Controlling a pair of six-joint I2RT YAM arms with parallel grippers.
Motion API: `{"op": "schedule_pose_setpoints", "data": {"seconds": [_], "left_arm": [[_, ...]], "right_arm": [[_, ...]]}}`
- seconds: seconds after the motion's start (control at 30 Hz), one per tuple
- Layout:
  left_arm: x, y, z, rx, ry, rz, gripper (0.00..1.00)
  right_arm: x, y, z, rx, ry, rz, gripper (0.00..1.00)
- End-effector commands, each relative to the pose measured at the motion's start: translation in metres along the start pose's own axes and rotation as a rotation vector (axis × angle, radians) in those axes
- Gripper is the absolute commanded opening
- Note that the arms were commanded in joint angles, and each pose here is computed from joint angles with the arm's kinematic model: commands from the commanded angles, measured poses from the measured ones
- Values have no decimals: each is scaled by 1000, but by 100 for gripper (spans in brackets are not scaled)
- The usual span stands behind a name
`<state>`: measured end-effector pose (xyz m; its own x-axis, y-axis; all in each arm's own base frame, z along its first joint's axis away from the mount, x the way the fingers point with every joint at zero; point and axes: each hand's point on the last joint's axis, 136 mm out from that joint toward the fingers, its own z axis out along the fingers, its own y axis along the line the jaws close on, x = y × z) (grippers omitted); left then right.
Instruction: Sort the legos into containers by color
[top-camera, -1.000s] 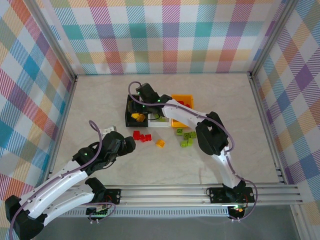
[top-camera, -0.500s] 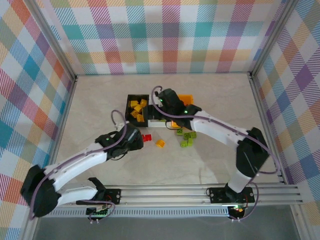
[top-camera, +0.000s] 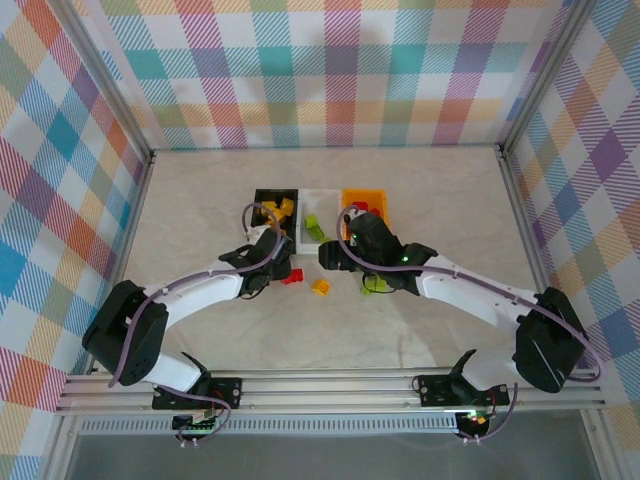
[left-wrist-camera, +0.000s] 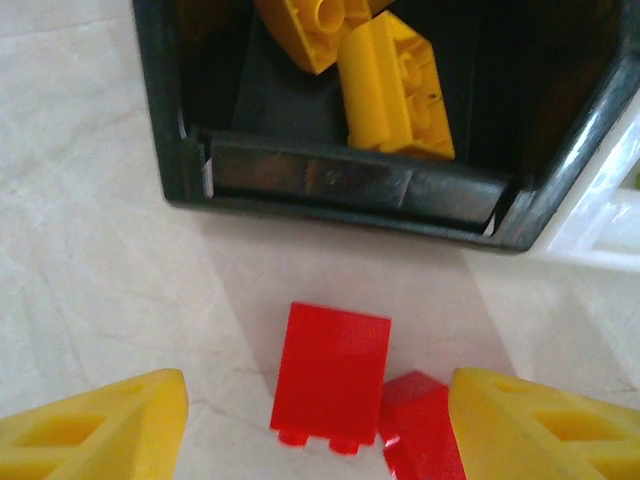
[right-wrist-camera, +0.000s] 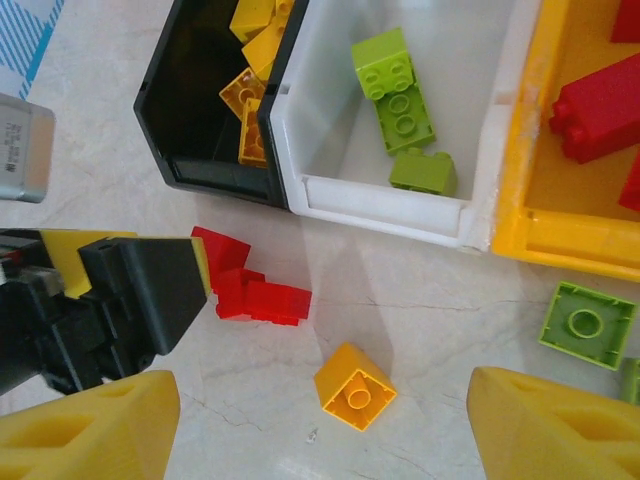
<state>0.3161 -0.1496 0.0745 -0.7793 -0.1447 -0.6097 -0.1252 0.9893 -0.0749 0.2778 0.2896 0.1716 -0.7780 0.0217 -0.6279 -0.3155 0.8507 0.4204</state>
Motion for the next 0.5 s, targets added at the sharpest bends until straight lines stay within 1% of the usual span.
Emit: {"op": "schedule_pose_setpoints", "data": {"seconds": [0.0,0.13,0.27,0.33,0.47], "left_arm": [[-23,-7,7,9,-68,-7,69],[-18,-6,20,-22,-47,8,68],[-9,6,29,-88,-31,5,67],[-2,8,34,-96,-19,0,64],[10,17,40,-133,1,-7,54]], "right_arm": [[-6,-4,-9,19,-46,13,76],[-2,-10,-12,26,-51,22,76],[-1,-12,-16,28,-58,20,76],[1,-14,-16,38,-53,19,76],[3,-17,-18,49,-50,20,76]]}}
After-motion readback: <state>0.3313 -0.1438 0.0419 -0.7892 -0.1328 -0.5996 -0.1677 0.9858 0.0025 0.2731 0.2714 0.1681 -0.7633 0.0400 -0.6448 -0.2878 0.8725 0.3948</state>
